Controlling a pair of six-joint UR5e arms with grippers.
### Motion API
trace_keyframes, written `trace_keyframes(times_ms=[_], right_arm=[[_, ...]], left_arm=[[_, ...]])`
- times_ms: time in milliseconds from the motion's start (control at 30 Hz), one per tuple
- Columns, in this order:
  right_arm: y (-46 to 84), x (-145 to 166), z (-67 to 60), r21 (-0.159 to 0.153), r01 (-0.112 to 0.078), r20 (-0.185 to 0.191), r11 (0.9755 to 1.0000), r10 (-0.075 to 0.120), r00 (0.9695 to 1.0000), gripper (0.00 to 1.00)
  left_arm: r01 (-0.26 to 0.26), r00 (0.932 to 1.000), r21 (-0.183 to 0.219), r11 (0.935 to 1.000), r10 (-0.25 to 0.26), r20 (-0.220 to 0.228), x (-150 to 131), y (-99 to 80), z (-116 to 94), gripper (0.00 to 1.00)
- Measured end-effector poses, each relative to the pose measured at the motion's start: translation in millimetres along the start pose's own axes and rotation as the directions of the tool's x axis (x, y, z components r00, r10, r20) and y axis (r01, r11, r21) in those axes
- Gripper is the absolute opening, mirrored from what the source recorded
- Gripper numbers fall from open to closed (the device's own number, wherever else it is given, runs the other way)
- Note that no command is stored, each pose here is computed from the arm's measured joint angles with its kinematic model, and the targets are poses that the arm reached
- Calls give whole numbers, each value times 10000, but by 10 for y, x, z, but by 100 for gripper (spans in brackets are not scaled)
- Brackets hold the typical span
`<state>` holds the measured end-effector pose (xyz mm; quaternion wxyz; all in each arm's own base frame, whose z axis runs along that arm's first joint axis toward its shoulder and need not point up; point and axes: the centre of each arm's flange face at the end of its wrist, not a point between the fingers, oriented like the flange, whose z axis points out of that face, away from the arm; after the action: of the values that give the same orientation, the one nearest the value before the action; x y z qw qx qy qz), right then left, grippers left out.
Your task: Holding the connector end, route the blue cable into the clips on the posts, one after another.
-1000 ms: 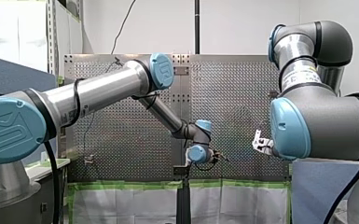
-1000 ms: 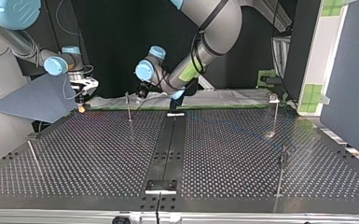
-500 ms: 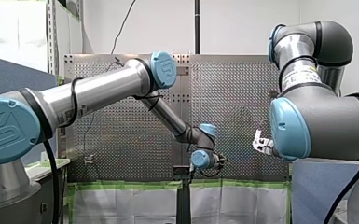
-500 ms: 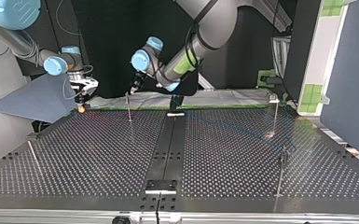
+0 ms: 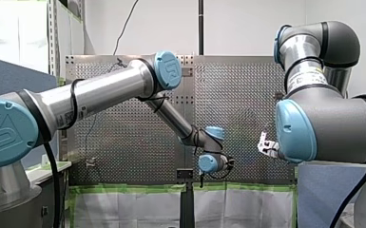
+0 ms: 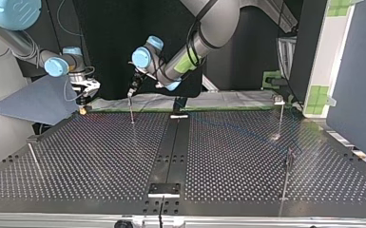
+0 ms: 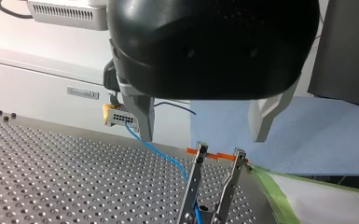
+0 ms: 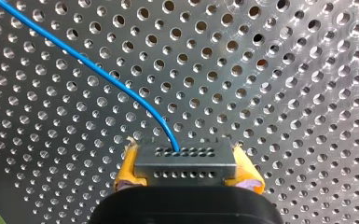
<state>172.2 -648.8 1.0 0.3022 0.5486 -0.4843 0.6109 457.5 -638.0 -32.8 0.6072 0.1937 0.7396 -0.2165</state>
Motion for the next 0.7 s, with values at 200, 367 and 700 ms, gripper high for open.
trace_keyframes(times_ms=[200, 367, 700], right_arm=[[0, -1, -1, 0, -7, 3, 10000, 7, 10000, 0], [-3, -2, -1, 19, -6, 10, 10000, 6, 10000, 0], [-3, -1, 0, 30, -6, 11, 10000, 6, 10000, 0]], left_arm=[[64, 10000, -220, 9997, -64, -13, 11, 13, -9, 100], [-9, 9999, -447, 9990, 3, -133, 34, 31, -27, 100], [-409, 9982, -545, 9977, 384, -466, 97, 32, -69, 100]])
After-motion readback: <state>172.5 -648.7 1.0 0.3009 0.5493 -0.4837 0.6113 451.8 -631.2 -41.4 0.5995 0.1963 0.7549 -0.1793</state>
